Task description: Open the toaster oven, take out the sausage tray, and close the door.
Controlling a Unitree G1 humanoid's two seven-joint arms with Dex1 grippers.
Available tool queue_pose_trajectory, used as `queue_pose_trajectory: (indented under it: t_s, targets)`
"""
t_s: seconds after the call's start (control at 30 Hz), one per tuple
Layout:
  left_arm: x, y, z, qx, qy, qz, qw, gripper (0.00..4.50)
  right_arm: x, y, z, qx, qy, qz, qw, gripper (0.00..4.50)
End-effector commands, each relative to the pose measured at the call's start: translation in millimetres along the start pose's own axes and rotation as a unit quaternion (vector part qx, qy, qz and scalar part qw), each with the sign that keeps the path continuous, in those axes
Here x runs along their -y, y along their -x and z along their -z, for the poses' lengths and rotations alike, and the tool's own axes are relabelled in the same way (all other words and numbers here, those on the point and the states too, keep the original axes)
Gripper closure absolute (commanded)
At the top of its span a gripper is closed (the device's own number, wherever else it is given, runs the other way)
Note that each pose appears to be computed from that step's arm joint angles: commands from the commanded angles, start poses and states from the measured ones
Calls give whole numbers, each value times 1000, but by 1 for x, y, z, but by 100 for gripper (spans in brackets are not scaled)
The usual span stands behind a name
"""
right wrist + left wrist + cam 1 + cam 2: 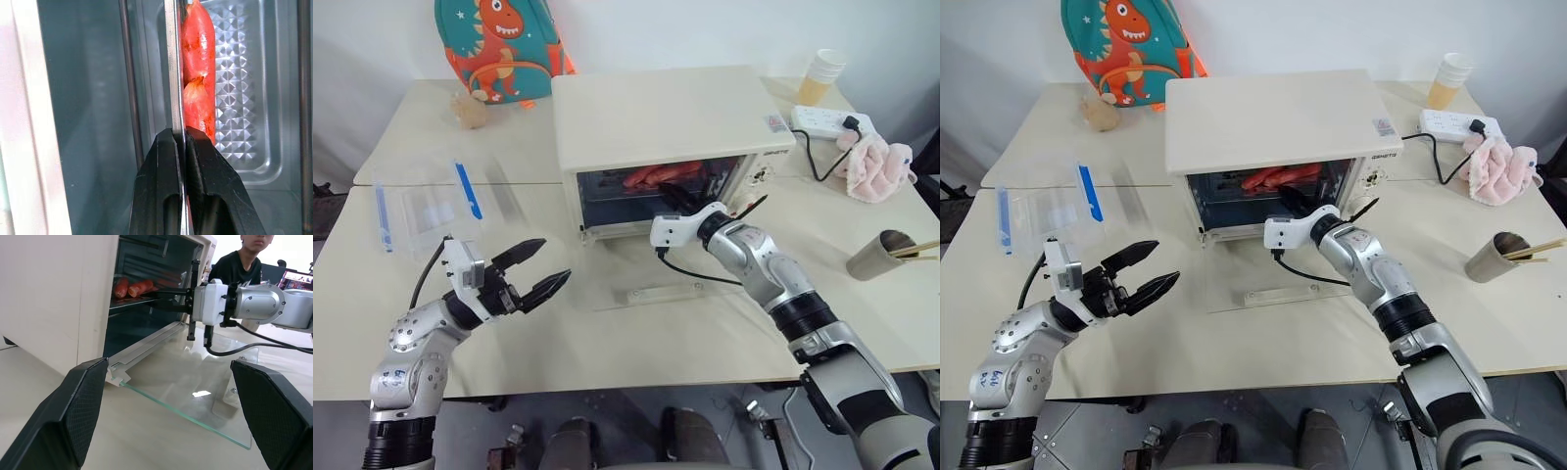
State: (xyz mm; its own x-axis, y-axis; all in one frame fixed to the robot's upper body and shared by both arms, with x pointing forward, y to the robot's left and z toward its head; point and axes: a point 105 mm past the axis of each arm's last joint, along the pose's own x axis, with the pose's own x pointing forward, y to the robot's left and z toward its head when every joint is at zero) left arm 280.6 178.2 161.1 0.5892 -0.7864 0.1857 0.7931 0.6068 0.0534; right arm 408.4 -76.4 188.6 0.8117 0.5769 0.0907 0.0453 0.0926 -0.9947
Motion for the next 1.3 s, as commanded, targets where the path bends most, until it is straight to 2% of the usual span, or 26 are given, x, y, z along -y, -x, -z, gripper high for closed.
queue_pose_trajectory:
  t_s: [0.03, 0.43, 0.67, 1.13, 1.3]
  targets:
    - [-1, -2, -9, 9, -19, 6, 1000, 23, 28, 8, -23, 47, -11, 38, 998, 448]
    - [-3, -9, -7, 17, -6, 5, 1000, 23, 21, 28, -33, 52, -19, 19, 998, 448]
    - [-8, -2, -8, 8, -4, 7, 1000, 23, 4, 63, -40, 56, -33, -6, 998, 448]
    - [-10, 12, -8, -20, 2, 15, 1000, 23, 3, 116, -32, 30, -14, -10, 999, 448]
    - [-6, 11, -6, -33, 45, 35, 998, 23, 1, 136, -33, 34, -4, -17, 999, 448]
